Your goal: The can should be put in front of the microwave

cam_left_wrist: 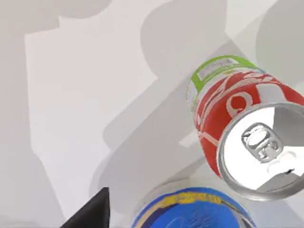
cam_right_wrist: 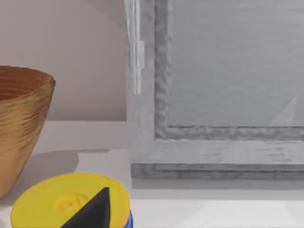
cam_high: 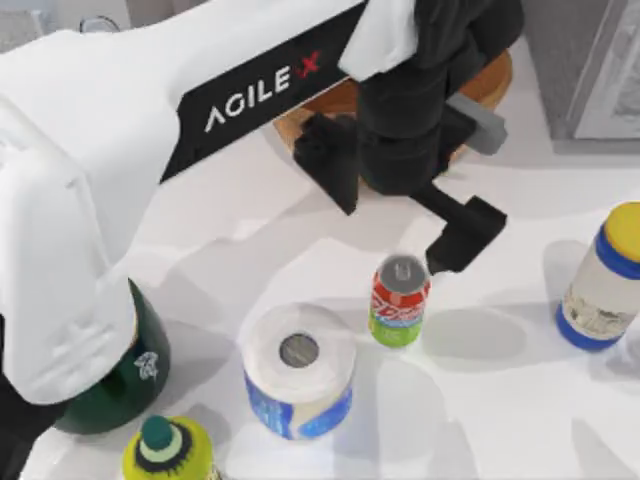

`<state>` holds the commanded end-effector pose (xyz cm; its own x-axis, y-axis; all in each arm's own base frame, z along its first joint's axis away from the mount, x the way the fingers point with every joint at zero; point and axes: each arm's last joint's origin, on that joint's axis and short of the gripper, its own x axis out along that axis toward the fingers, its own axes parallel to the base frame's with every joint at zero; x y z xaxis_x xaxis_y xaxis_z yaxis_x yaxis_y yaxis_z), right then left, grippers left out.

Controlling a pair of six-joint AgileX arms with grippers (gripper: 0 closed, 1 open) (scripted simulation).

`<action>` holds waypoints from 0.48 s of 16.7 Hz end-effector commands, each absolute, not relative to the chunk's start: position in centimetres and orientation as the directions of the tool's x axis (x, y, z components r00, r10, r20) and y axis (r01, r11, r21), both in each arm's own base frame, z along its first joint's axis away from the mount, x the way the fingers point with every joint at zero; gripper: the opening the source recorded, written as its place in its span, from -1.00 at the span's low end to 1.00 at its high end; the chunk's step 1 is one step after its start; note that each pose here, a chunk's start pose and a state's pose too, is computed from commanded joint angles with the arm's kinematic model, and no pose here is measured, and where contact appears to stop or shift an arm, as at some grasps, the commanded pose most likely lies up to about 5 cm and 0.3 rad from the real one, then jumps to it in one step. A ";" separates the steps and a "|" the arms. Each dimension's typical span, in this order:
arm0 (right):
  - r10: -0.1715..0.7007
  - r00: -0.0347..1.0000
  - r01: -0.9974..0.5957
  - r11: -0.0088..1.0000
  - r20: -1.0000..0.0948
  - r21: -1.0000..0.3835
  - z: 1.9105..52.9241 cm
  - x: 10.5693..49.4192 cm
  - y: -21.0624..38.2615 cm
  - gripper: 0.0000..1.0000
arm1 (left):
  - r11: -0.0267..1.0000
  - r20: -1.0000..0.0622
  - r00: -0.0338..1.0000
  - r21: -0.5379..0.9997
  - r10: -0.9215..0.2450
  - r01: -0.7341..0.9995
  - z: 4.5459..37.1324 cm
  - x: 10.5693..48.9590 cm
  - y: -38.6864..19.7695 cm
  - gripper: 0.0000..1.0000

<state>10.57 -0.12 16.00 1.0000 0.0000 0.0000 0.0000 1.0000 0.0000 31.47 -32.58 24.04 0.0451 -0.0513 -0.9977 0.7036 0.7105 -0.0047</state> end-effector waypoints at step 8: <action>0.000 1.000 0.000 1.000 0.000 0.000 16.0 10.6 -0.1 1.00 | 0.693 -1.000 -0.002 -0.001 0.000 0.721 22.0 31.3 -34.4 1.00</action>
<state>10.57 -0.12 16.00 1.0000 0.0000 0.0000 0.0000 1.0000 0.0000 31.32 -34.36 22.01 -0.0020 0.0001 -1.0000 0.7211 0.6928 -0.0014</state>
